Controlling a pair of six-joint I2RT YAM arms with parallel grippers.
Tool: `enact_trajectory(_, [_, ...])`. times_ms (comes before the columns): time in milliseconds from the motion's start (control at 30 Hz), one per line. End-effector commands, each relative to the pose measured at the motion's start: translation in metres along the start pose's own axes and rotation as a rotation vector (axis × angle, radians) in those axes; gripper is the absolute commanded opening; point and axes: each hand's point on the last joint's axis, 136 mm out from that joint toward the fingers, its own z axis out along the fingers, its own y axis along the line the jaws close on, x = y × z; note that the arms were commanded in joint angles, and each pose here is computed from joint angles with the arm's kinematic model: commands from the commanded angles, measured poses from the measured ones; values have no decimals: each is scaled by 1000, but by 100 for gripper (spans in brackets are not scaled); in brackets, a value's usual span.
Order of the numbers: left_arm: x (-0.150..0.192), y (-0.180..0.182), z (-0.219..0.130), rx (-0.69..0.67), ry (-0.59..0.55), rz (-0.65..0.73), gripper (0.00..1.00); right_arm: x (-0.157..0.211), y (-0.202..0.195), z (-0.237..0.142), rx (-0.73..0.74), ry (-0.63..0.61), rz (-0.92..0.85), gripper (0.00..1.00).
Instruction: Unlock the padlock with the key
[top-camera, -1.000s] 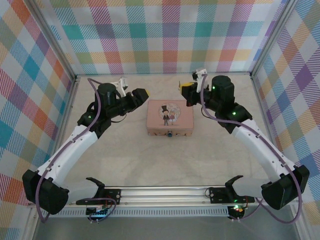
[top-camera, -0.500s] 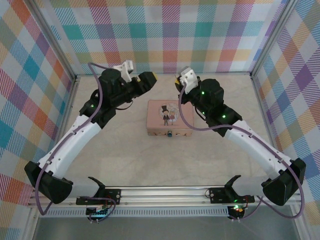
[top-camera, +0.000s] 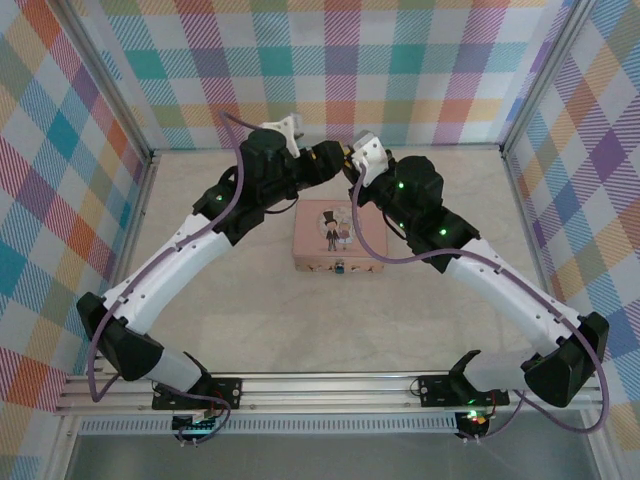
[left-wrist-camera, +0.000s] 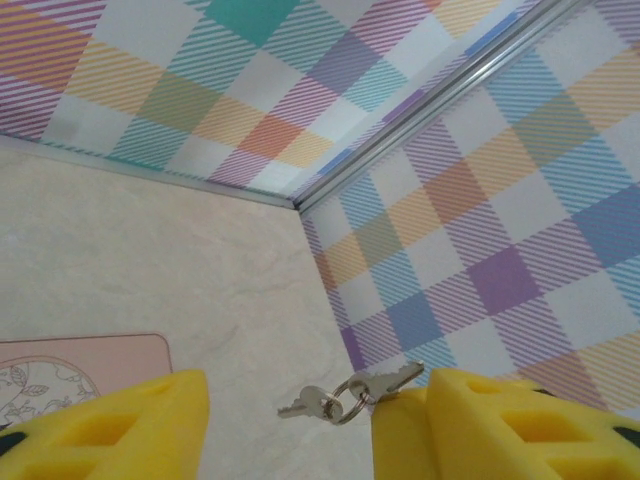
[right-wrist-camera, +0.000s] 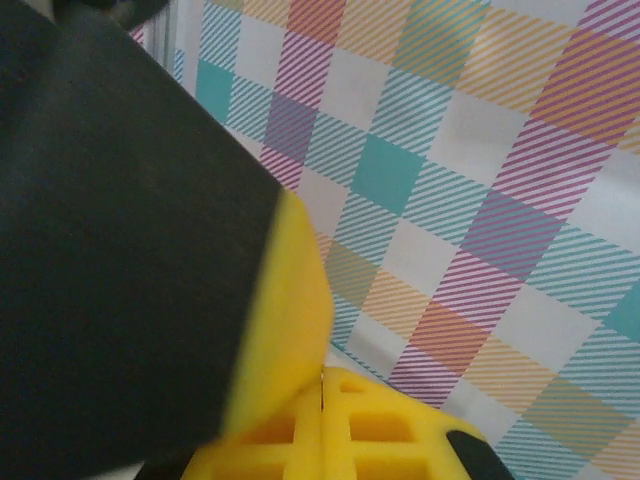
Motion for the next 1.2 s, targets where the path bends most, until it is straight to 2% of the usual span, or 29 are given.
enact_trajectory(0, [-5,-6,-2,-23,-20,24,57,-18,4,1,-1,-45,-22,0])
enact_trajectory(600, [-13,1,2,-84,-45,-3,29,-15,16,11,17,-23,-85,0])
enact_trajectory(667, [-11,1,4,-88,-36,-3,23,-16,17,12,17,-25,-88,0])
enact_trajectory(733, [-10,1,7,-89,-27,-2,11,-15,17,12,21,-23,-88,0])
enact_trajectory(800, [-10,2,8,-91,-26,1,4,-15,17,12,21,-24,-90,0])
enact_trajectory(900, [-9,4,8,-105,-27,3,0,-15,18,11,20,-26,-89,0])
enact_trajectory(1033, [-8,6,9,-110,-23,5,0,-16,17,11,21,-27,-80,0])
enact_trajectory(1167, [-10,12,7,-132,-31,25,0,-14,14,5,30,-11,-34,22])
